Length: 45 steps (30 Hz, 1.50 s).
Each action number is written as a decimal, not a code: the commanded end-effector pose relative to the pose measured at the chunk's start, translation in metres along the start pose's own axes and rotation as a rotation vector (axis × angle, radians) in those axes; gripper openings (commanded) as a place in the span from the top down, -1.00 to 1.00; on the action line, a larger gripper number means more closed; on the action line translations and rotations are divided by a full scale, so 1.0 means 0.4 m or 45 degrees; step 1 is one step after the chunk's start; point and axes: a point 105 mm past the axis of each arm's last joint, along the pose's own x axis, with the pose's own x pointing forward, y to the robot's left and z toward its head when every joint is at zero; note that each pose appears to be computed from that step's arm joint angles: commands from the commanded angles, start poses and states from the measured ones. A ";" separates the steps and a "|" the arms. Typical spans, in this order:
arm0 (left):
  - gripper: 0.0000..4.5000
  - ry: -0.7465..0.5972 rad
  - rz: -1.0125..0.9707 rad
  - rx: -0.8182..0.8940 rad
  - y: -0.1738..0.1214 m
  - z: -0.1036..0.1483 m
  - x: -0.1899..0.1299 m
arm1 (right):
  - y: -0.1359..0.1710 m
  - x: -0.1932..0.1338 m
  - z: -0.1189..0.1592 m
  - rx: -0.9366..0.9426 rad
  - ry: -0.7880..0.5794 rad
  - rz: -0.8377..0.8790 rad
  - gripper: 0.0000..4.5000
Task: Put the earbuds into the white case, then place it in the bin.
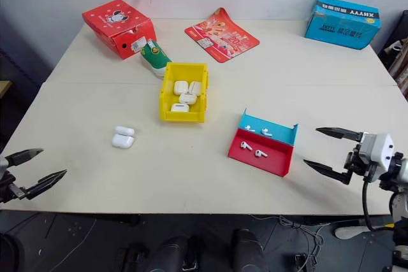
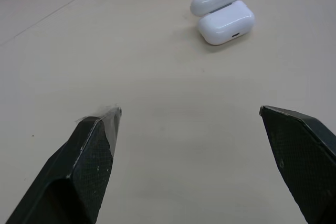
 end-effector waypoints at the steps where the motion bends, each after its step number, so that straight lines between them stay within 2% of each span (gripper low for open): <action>1: -0.98 0.180 0.188 -0.147 0.063 -0.047 -0.066 | 0.010 0.058 0.078 -0.077 -0.194 0.047 -1.00; 4: -0.98 0.328 0.298 -0.283 0.089 -0.075 -0.102 | 0.038 0.107 0.118 -0.103 -0.309 0.083 -1.00; 10: -0.98 0.465 0.185 -0.465 0.028 0.027 -0.066 | 0.064 0.120 0.116 -0.052 -0.344 0.121 -1.00; 14: -0.98 0.522 0.108 -0.472 -0.020 0.112 -0.004 | 0.071 0.117 0.096 -0.035 -0.316 0.148 -1.00; 17: -0.98 0.633 0.136 -0.487 -0.033 0.141 0.035 | 0.071 0.119 0.088 -0.021 -0.314 0.155 -1.00; 21: -0.98 0.606 0.067 -0.437 -0.065 0.181 0.142 | 0.071 0.127 0.082 -0.016 -0.316 0.164 -1.00; 23: -0.98 0.561 0.111 -0.445 -0.060 0.198 0.189 | 0.070 0.129 0.081 -0.019 -0.318 0.157 -1.00; 25: -0.98 0.502 0.182 -0.516 -0.047 0.214 0.244 | 0.069 0.133 0.081 -0.018 -0.320 0.141 -1.00; 28: -0.98 0.478 0.131 -0.546 -0.075 0.238 0.303 | 0.072 0.134 0.080 -0.010 -0.320 0.132 -1.00; 36: -0.98 0.536 0.118 -0.559 -0.127 0.227 0.380 | 0.077 0.131 0.071 -0.007 -0.307 0.122 -1.00; 45: -0.98 0.609 0.127 -0.534 -0.161 0.197 0.410 | 0.087 0.124 0.078 0.004 -0.312 0.108 -1.00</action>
